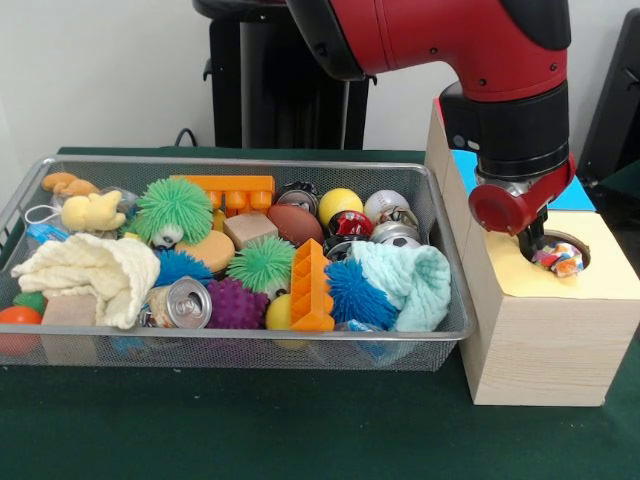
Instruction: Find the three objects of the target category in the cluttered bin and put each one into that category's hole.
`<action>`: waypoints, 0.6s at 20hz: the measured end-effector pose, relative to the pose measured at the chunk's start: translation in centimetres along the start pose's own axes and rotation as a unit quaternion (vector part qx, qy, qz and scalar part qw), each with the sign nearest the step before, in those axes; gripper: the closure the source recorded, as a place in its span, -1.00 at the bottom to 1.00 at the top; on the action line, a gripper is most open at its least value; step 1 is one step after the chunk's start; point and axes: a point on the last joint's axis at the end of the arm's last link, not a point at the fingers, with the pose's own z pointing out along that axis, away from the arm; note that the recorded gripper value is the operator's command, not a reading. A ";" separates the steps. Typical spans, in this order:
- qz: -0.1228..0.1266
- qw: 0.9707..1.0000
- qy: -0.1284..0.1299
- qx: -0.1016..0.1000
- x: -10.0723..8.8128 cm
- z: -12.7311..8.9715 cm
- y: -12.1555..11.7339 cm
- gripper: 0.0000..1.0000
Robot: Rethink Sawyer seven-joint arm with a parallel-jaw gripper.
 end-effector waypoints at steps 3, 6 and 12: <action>-0.004 1.000 0.001 0.001 0.0 -0.1 0.1 1.00; -0.004 1.000 0.000 0.002 0.0 -0.1 0.1 1.00; -0.004 1.000 0.000 0.002 0.0 -0.1 0.1 1.00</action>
